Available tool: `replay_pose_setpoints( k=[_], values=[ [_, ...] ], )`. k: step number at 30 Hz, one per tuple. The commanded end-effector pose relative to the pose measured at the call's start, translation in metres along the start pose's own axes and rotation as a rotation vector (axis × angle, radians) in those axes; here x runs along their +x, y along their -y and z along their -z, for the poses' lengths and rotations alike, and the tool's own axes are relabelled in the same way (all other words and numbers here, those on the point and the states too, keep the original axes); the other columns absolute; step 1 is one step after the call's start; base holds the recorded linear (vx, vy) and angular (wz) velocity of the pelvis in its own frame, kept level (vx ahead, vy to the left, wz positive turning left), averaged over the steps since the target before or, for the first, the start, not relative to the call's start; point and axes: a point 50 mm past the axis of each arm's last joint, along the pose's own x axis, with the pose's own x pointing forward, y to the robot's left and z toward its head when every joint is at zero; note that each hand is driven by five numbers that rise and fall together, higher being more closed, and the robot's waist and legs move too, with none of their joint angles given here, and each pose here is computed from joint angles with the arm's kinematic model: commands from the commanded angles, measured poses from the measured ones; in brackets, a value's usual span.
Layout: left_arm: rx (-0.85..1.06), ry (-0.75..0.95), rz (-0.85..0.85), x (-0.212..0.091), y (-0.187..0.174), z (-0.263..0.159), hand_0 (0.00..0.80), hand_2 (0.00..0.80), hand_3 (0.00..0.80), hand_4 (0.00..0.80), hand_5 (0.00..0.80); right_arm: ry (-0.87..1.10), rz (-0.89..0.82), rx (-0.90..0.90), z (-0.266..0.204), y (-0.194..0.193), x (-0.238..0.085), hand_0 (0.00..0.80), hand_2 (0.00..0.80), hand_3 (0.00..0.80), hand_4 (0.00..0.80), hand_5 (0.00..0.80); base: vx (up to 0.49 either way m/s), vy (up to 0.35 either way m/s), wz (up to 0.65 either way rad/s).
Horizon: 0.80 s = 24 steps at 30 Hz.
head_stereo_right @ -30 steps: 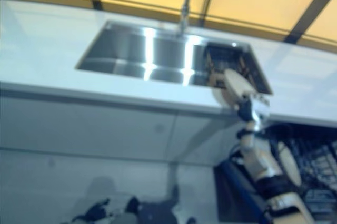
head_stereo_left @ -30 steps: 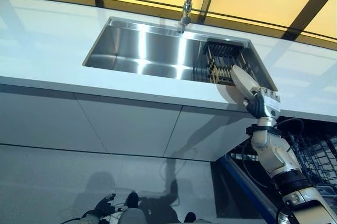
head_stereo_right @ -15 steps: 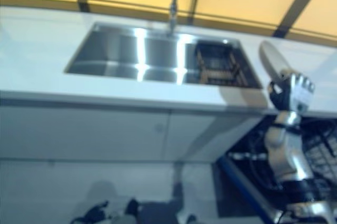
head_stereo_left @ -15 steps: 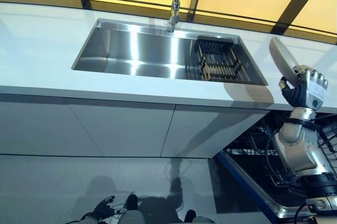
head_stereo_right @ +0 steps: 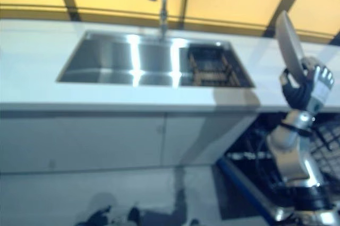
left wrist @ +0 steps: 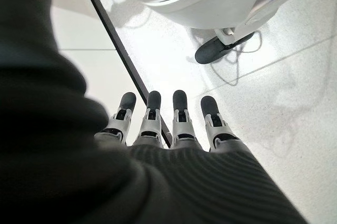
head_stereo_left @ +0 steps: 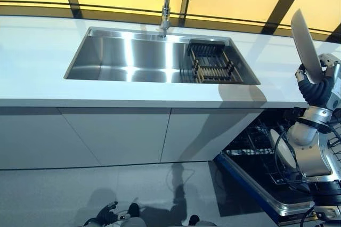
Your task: Take plates into dishwasher
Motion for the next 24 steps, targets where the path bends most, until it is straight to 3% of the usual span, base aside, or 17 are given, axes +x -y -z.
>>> replay_pose_setpoints(
  k=[1, 16, 24],
  values=[
    [0.017, 0.055, 0.003, 0.006, 0.001, -0.018, 0.0, 0.0, 0.0, 0.0, 0.0, 0.013, 0.109, 0.125, -0.008, 0.019, 0.02, 0.8, 0.8, 0.8, 0.8, 0.8, -0.045, -0.071, -0.22],
    [0.026, 0.036, -0.059, 0.007, -0.018, -0.019, 0.0, 0.0, 0.0, 0.0, 0.0, -0.2, 0.044, -0.185, 0.06, 0.049, 0.006, 0.8, 0.8, 0.8, 0.8, 0.8, -0.04, -0.117, -0.22],
    [0.075, 0.117, -0.03, 0.011, -0.019, -0.046, 0.0, 0.0, 0.0, 0.0, 0.0, -0.247, -0.015, -0.361, 0.078, 0.061, 0.026, 0.8, 0.8, 0.8, 0.8, 0.8, -0.034, -0.137, -0.09]
  ],
)
